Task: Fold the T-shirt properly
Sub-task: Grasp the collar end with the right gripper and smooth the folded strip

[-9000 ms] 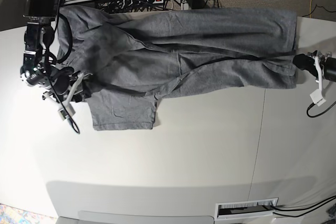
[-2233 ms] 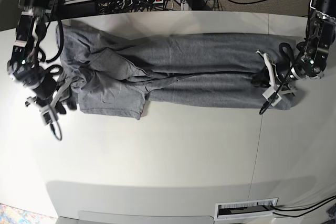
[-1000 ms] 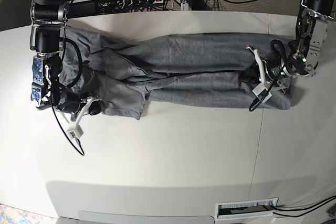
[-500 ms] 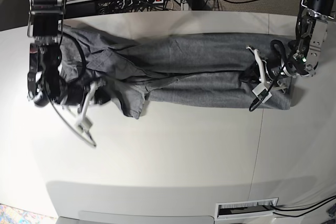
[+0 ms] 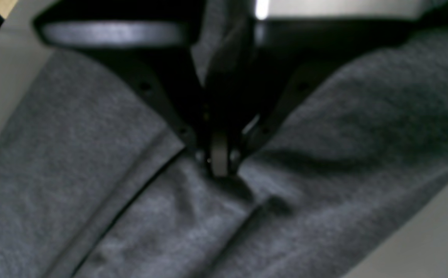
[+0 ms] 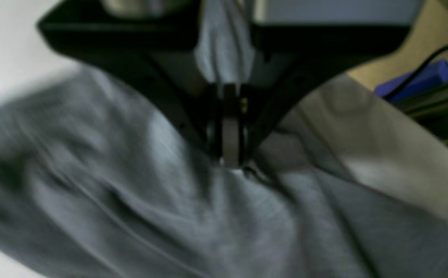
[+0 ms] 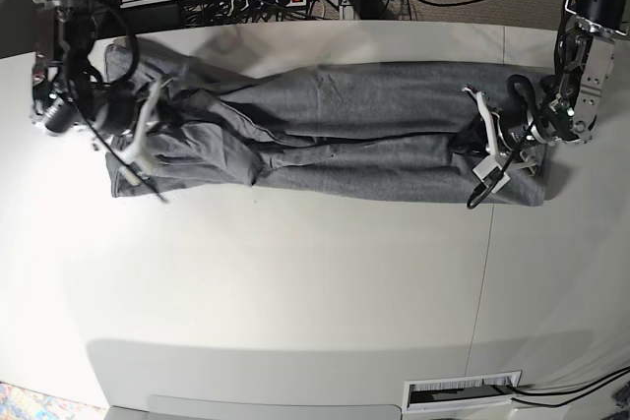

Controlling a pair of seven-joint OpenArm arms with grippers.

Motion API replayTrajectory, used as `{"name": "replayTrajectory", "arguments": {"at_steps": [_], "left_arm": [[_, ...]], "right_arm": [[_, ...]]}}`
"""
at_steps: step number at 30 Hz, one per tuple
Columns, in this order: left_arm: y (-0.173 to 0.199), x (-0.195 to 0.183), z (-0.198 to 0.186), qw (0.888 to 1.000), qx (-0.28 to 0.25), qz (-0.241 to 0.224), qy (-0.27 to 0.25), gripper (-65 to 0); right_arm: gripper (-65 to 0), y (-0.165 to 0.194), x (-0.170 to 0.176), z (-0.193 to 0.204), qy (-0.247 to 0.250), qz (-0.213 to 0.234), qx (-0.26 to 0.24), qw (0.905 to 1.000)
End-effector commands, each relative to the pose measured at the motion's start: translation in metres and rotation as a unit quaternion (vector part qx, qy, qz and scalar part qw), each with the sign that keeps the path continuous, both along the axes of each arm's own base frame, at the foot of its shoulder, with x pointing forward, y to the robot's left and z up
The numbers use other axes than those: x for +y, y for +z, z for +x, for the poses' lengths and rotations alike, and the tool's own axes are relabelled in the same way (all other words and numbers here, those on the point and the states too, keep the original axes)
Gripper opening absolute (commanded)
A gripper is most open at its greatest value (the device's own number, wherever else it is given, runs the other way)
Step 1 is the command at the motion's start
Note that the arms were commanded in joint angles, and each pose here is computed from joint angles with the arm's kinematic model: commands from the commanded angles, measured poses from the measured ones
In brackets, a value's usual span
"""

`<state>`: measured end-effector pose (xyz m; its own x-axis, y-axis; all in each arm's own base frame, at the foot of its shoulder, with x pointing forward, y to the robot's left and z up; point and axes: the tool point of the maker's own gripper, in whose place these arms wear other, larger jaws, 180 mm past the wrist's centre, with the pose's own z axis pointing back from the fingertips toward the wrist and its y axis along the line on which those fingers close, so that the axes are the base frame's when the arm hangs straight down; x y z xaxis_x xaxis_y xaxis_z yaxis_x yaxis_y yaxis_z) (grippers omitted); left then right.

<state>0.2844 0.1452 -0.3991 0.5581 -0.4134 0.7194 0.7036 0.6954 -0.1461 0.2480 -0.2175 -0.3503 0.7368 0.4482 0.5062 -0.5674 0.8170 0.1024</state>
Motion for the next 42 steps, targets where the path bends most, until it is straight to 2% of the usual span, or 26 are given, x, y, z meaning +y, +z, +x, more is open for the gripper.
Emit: {"name": "replayTrajectory", "arguments": {"at_steps": [1, 6, 11, 12, 16, 18, 23, 28, 32, 33, 36, 39, 42], "left_arm": [[0.011, 0.005, 0.01, 1.0, -0.018, 0.0, 0.002, -65.0], [0.011, 0.005, 0.01, 1.0, -0.018, 0.0, 0.002, -65.0], [0.011, 0.005, 0.01, 1.0, -0.018, 0.0, 0.002, -65.0], [0.012, 0.005, 0.01, 1.0, -0.018, -0.001, 0.002, -65.0], [0.012, 0.005, 0.01, 1.0, -0.018, -0.001, 0.002, -65.0], [0.012, 0.005, 0.01, 1.0, -0.018, -0.001, 0.002, -65.0], [0.012, 0.005, 0.01, 1.0, -0.018, 0.0, 0.002, -65.0], [0.015, 0.002, 0.011, 1.0, -0.022, -0.003, -0.001, -47.0], [0.023, -0.004, 0.012, 0.999, -0.034, -0.005, -0.01, -45.4], [0.026, -0.006, 0.013, 0.999, -0.038, -0.006, -0.013, -45.4], [0.033, -0.011, 0.013, 0.999, -0.045, 0.004, -0.02, -45.4], [0.04, -0.011, 0.015, 0.998, -0.047, 0.03, -0.015, -45.4], [0.046, -0.003, 0.022, 0.995, -0.07, 0.073, -0.008, -45.4]], "right_arm": [[-65.0, 0.011, -0.009, 0.005, -0.006, -0.005, -0.02, 0.9998], [-65.0, 0.011, -0.032, -0.006, -0.042, -0.012, -0.018, 0.9989], [-65.0, 0.014, -0.032, -0.003, -0.045, -0.006, -0.028, 0.9986], [-63.1, 0.015, -0.031, -0.002, -0.045, -0.005, -0.031, 0.9985], [-48.3, 0.017, -0.03, 0.0, -0.045, -0.001, -0.035, 0.9984], [-45.9, 0.017, -0.028, 0.0, -0.045, 0.004, -0.035, 0.9984], [-45.9, 0.027, -0.011, 0.005, -0.042, 0.058, -0.054, 0.996], [-46.9, 0.034, 0.011, 0.018, -0.049, 0.108, -0.081, 0.9896], [-61.6, 0.038, 0.032, 0.031, -0.058, 0.141, -0.104, 0.9828], [-65.0, 0.036, 0.038, 0.034, -0.059, 0.144, -0.108, 0.9819], [-65.0, 0.024, 0.059, 0.037, -0.046, 0.137, -0.11, 0.9834], [-65.0, 0.01, 0.086, 0.034, -0.009, 0.121, -0.107, 0.9868], [-65.0, 0.004, 0.113, 0.036, 0.035, 0.104, -0.129, 0.9856]]}}
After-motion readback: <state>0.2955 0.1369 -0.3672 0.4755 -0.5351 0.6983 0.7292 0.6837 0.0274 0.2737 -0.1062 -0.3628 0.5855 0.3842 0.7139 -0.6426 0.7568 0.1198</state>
